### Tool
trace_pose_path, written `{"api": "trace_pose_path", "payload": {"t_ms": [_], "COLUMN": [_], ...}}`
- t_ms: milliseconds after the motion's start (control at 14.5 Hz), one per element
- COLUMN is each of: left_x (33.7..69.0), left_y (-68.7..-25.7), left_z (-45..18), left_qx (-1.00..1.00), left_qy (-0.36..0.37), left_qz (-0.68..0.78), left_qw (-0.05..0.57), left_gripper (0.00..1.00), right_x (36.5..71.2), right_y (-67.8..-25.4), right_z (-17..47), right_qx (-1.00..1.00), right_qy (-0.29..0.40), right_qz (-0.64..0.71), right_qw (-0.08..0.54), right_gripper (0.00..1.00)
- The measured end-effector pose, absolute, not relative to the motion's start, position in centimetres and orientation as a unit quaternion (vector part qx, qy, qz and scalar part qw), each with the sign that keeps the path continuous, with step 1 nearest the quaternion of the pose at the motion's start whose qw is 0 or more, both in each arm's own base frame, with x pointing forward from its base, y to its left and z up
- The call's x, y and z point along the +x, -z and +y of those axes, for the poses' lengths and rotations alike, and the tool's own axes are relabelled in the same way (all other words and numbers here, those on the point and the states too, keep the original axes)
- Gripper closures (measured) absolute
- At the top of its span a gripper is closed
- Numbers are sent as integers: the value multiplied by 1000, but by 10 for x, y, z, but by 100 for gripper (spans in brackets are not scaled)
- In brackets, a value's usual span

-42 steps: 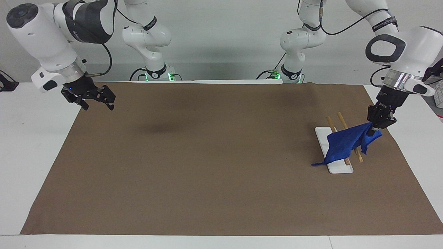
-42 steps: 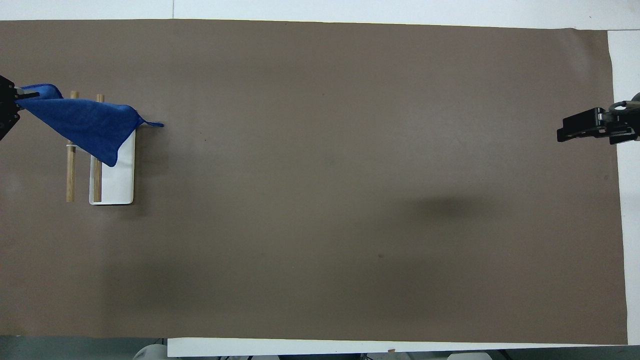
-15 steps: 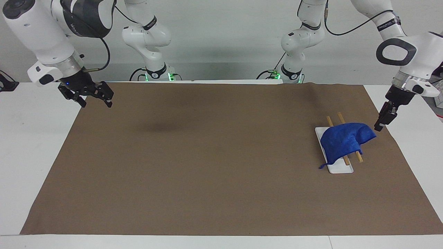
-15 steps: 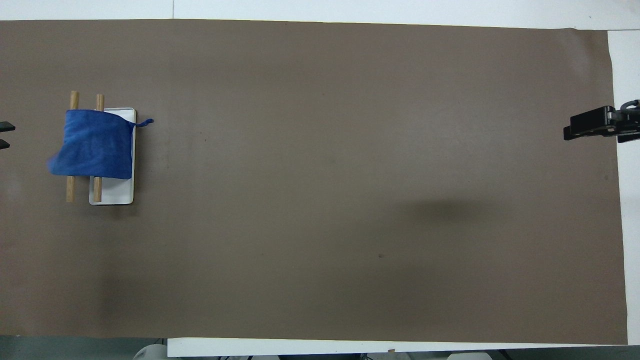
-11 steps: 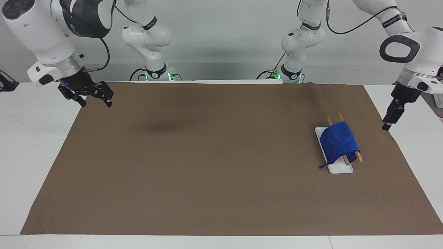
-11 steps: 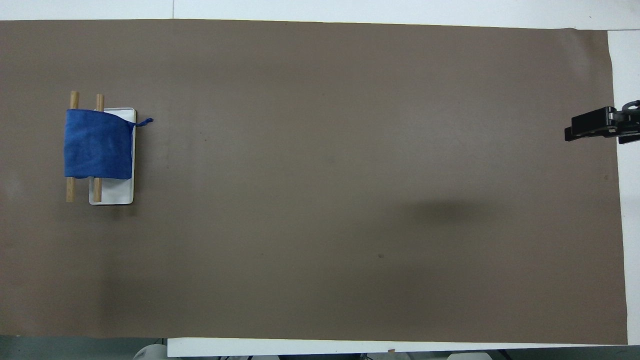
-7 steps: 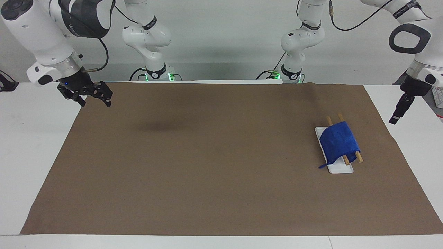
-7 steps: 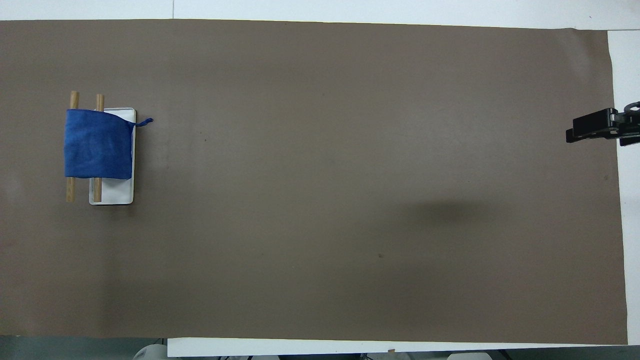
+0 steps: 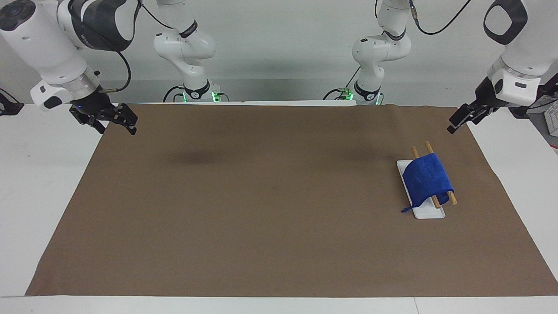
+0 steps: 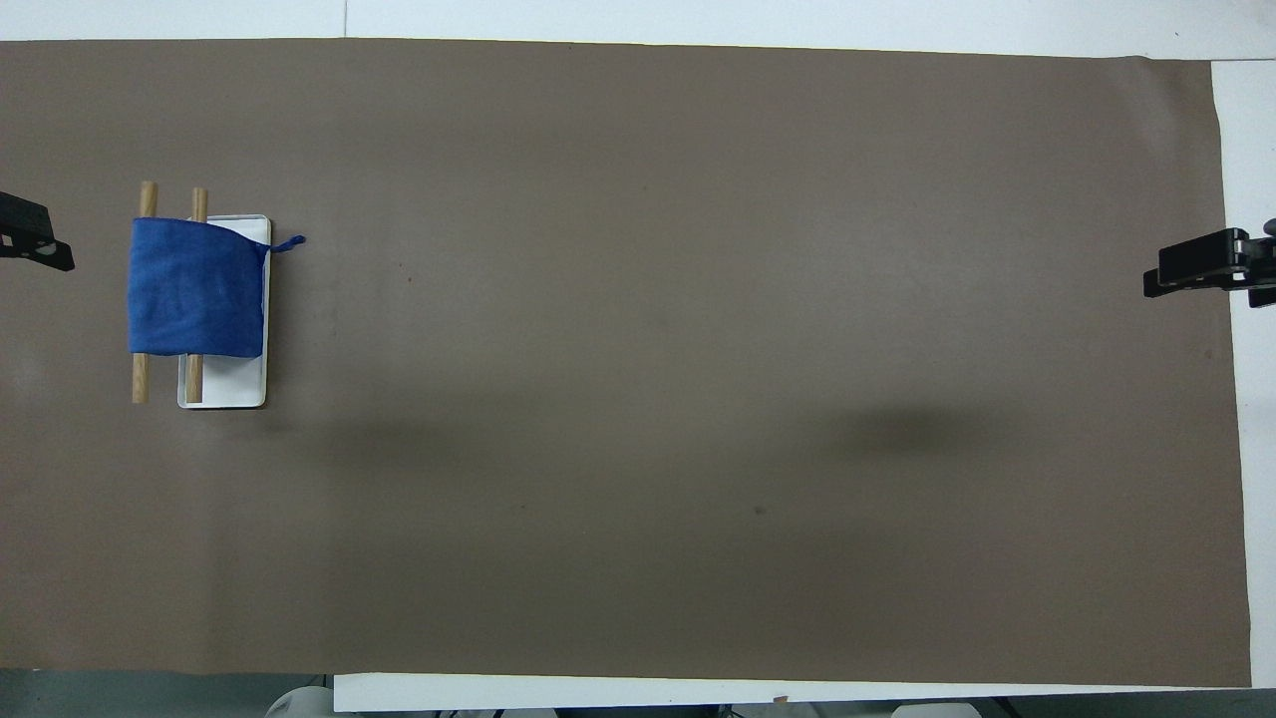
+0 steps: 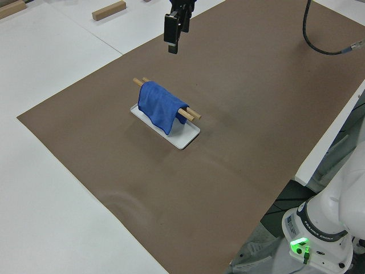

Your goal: Right arm passes towel to left arm to hang

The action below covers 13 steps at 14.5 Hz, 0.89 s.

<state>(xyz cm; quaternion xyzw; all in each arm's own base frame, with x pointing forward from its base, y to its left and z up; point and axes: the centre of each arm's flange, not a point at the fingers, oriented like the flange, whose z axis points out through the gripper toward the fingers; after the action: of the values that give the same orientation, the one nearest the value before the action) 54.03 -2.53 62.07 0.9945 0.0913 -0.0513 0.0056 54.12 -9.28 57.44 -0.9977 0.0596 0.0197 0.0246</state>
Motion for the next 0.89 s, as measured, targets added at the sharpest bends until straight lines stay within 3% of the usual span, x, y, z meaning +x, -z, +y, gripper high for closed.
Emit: {"api": "trace_pose_path", "payload": {"t_ms": [275, 894], "left_x": [530, 521], "left_y": [-612, -623], "left_z": [-42, -58], "left_qx": [995, 996], "left_qy": [94, 83], "left_qz": [13, -43], "left_qw": [6, 8], "left_gripper": [0, 0], "right_x": [537, 538], "right_y": [-576, -576], "right_z": [-113, -104], "right_qx": [-996, -997], "right_qy": [-18, -18], "right_qz": [79, 70], "right_qw": [25, 25], "right_gripper": [0, 0]}}
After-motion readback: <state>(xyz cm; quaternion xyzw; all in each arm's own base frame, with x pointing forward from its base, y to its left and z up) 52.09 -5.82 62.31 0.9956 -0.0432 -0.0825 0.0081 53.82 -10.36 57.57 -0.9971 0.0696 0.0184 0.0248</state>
